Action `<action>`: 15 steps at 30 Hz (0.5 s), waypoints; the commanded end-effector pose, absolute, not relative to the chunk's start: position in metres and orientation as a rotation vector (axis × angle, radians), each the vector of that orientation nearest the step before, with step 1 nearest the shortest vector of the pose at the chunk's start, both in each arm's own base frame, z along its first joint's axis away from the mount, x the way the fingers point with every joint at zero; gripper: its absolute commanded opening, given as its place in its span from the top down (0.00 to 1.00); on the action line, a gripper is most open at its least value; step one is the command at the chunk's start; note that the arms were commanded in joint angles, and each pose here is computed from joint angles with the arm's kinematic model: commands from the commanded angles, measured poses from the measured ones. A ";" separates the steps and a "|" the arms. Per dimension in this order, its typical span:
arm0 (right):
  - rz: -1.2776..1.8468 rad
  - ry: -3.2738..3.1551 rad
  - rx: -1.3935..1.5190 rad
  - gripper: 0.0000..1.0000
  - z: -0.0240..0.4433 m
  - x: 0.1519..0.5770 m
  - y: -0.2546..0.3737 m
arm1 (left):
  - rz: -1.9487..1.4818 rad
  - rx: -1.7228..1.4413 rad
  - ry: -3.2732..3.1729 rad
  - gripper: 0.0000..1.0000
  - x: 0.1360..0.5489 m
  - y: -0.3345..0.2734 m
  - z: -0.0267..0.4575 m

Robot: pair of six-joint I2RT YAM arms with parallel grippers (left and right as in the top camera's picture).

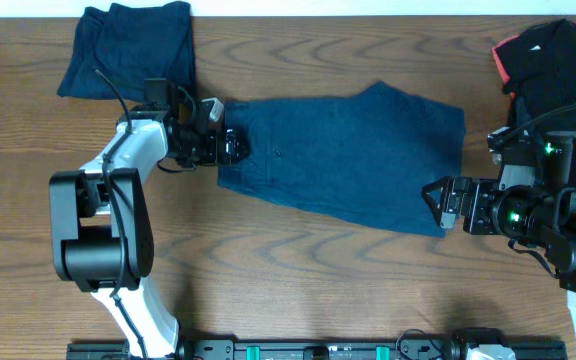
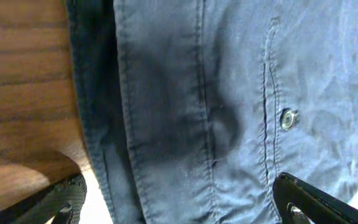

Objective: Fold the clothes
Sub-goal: 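Grip the shorts' left edge with the left gripper, right gripper repositions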

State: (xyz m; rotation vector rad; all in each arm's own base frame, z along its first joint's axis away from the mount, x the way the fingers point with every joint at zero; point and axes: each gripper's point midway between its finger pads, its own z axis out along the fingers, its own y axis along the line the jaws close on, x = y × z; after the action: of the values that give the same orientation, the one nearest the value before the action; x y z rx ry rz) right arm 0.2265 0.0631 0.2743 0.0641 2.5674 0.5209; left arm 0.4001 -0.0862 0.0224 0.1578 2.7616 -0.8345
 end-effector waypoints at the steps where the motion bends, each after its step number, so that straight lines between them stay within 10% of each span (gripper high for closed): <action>1: 0.539 2.559 0.030 0.01 0.277 0.226 0.067 | -0.860 0.138 2.815 0.02 0.393 -0.087 0.003; 15: 0.539 2.568 0.033 0.01 0.276 0.224 0.067 | -0.944 0.136 2.857 0.14 0.380 -0.102 -0.001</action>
State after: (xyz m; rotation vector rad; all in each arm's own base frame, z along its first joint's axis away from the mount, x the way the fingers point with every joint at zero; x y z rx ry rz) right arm 0.2262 0.0632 0.2741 0.0642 2.5688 0.5220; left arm 0.3934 -0.0996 0.0210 0.1659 2.7769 -0.9366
